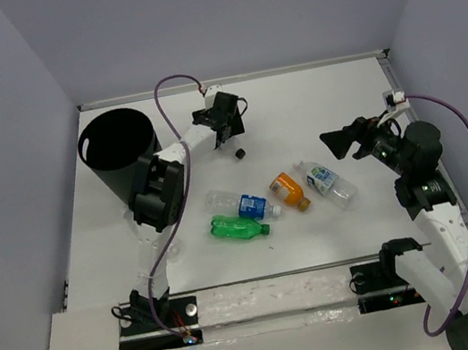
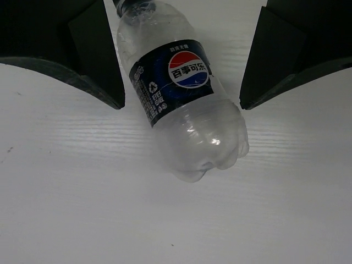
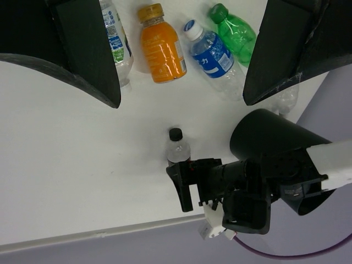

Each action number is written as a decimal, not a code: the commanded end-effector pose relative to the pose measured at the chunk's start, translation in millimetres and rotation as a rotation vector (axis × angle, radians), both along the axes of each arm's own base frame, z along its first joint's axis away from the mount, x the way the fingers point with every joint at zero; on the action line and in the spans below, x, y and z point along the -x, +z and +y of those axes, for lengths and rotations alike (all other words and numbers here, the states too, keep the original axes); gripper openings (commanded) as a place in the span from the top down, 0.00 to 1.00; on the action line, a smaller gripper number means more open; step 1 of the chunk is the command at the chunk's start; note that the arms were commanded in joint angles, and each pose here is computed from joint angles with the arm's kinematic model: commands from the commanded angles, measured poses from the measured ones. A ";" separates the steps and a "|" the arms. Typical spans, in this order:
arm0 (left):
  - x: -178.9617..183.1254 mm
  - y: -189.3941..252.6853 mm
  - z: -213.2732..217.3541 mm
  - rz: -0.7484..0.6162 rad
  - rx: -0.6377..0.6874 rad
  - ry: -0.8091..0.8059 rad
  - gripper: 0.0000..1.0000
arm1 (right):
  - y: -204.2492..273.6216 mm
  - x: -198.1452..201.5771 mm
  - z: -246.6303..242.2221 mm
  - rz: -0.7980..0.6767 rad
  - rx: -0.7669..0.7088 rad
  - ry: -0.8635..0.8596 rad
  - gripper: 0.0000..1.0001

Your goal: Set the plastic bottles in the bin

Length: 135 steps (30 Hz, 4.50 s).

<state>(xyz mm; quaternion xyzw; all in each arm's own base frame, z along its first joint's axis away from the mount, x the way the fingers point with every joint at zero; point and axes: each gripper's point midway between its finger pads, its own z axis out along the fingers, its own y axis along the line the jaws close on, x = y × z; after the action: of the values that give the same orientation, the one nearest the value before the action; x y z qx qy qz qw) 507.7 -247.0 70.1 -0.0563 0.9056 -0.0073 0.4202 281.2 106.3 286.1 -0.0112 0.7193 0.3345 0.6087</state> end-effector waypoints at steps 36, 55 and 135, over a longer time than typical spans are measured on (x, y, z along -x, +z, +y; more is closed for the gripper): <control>90.3 393.0 196.7 -0.833 0.114 0.282 0.52 | -1.7 16.8 61.5 -0.009 0.003 0.317 0.08; 82.4 305.3 298.5 -0.783 -0.092 0.583 0.01 | -7.2 58.3 192.3 0.022 0.219 0.582 0.01; 357.7 417.7 206.5 -0.976 0.457 -0.099 0.01 | 223.7 -53.1 459.8 -0.840 -0.198 0.204 0.73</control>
<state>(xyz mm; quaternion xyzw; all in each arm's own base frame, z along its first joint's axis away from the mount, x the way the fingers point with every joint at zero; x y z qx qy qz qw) 151.6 -49.2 483.1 -0.0886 0.5885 -0.2700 0.7569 354.0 579.4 427.9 -0.1885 0.4962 0.4045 0.7448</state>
